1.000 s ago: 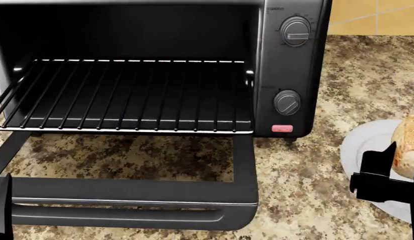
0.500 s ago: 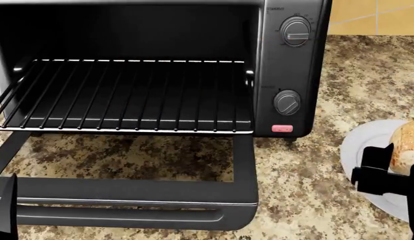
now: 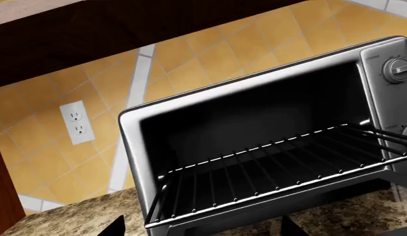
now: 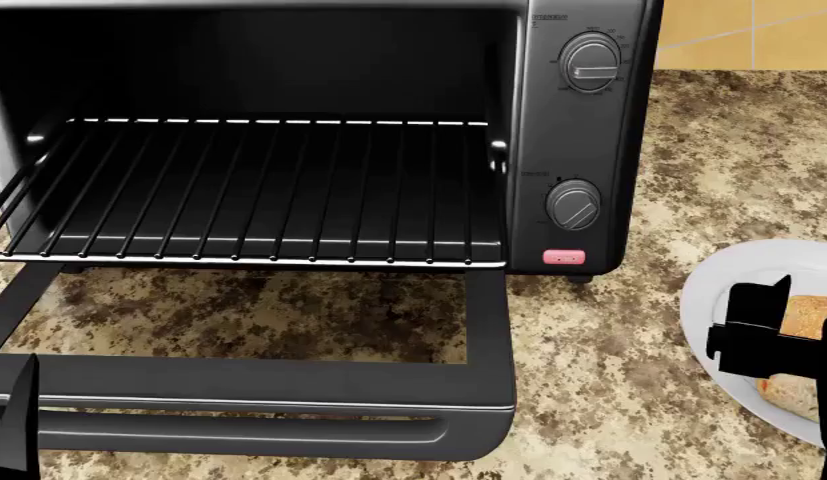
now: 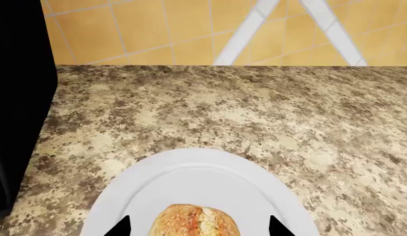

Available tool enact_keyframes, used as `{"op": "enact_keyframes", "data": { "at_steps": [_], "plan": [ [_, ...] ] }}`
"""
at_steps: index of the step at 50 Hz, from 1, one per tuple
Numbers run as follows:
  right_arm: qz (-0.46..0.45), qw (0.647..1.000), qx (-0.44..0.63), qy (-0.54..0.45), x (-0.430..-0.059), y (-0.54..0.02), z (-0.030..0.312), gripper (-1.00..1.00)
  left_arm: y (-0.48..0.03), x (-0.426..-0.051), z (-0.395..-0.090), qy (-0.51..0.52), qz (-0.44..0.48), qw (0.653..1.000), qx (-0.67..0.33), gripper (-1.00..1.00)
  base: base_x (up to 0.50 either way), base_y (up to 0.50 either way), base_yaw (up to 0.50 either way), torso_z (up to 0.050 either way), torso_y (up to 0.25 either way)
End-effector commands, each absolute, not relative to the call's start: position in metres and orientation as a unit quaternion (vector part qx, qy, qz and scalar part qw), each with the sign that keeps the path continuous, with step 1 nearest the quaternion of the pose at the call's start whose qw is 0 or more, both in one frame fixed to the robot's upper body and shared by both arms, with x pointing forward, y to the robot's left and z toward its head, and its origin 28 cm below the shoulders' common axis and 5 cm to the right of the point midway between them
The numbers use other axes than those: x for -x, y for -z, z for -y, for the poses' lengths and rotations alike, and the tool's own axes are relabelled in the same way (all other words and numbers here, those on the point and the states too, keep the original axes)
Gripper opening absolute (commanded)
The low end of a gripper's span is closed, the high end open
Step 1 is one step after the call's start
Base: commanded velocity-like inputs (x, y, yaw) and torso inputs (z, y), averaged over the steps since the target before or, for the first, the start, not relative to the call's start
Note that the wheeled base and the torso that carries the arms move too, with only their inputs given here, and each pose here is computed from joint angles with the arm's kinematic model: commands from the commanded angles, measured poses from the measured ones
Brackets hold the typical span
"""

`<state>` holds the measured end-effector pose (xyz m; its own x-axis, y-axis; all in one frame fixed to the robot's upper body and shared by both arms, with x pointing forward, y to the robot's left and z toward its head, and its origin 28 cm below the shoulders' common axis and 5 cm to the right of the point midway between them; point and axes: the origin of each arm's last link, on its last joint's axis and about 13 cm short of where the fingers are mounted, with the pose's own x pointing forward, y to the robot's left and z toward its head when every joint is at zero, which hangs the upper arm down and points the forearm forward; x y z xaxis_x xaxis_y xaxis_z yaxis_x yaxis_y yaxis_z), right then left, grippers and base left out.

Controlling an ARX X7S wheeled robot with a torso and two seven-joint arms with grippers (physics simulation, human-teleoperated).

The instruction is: Pick the bread from the rack and place it on the plate on the counter.

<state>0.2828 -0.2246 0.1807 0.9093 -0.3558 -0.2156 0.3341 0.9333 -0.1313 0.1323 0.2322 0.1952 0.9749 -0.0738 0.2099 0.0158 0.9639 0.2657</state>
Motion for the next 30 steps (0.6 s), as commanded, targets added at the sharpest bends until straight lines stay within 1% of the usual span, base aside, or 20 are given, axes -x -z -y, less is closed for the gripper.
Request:
{"op": "enact_keyframes", "data": {
  "at_steps": [1, 13, 24, 30],
  "plan": [
    [-0.075, 0.981, 0.059, 0.170, -0.265, -0.196, 0.218, 1.00, -0.192, -0.133, -0.232, 0.024, 0.106, 0.986, -0.130, 1.00, 0.00, 0.00, 0.00, 0.000, 0.000],
    [0.024, 0.985, 0.094, 0.141, -0.219, -0.240, 0.192, 1.00, -0.191, -0.133, -0.232, 0.025, 0.105, 0.986, -0.127, 1.00, 0.00, 0.00, 0.00, 0.000, 0.000],
    [0.090, 0.983, 0.112, 0.115, -0.175, -0.252, 0.174, 1.00, -0.189, -0.131, -0.233, 0.023, 0.104, 0.986, -0.127, 1.00, 0.00, 0.00, 0.00, 0.000, 0.000],
    [0.124, 0.980, 0.117, 0.104, -0.145, -0.256, 0.165, 1.00, -0.189, -0.131, -0.233, 0.023, 0.104, 0.986, -0.128, 1.00, 0.00, 0.00, 0.00, 0.000, 0.000]
  ]
}}
